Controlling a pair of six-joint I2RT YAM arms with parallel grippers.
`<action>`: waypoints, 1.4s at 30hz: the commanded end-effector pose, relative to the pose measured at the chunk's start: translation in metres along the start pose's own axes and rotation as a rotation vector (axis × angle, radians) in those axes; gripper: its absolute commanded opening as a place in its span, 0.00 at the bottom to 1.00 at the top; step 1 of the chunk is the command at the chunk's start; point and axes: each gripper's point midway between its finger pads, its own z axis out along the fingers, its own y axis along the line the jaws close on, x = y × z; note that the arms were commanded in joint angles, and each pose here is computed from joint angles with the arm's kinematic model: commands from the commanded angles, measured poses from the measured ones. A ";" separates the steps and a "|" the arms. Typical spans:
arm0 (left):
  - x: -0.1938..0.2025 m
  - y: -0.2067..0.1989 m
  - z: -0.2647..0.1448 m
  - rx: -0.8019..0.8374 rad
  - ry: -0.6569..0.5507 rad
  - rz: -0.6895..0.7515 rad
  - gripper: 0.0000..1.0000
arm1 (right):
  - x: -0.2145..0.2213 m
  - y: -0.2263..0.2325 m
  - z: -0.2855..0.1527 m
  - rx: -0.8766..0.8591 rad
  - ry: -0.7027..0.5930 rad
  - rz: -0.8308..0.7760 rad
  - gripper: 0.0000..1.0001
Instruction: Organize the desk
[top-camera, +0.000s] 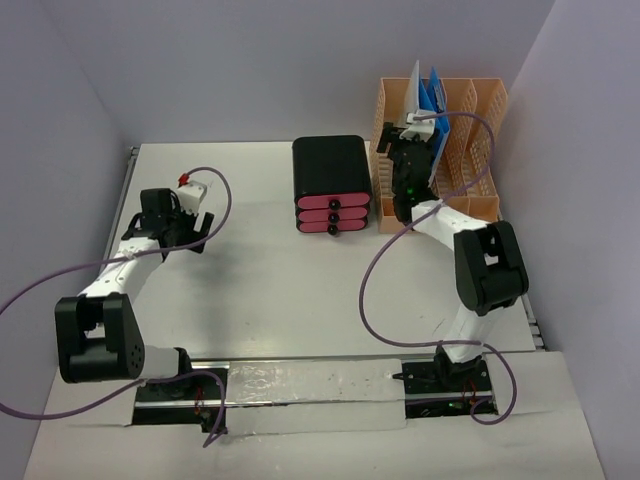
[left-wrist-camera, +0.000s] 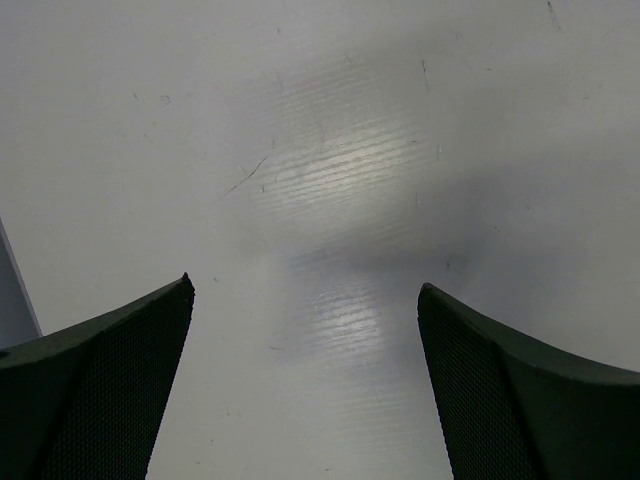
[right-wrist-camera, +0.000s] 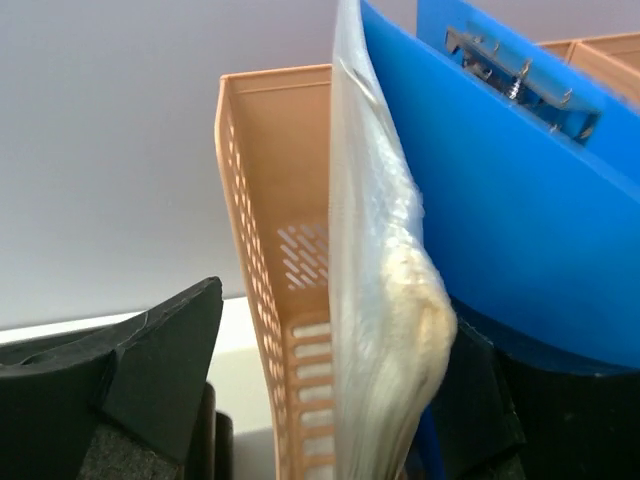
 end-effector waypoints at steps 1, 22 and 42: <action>-0.025 0.001 -0.029 0.006 -0.100 -0.007 0.99 | -0.088 0.006 -0.027 -0.062 -0.065 0.003 0.84; 0.055 -0.020 -0.081 -0.070 -0.089 -0.032 0.99 | 0.027 -0.064 -0.274 -0.063 0.482 0.367 0.90; 0.067 -0.026 -0.070 -0.076 -0.140 -0.106 0.99 | 0.089 -0.087 -0.302 0.097 0.569 0.460 0.90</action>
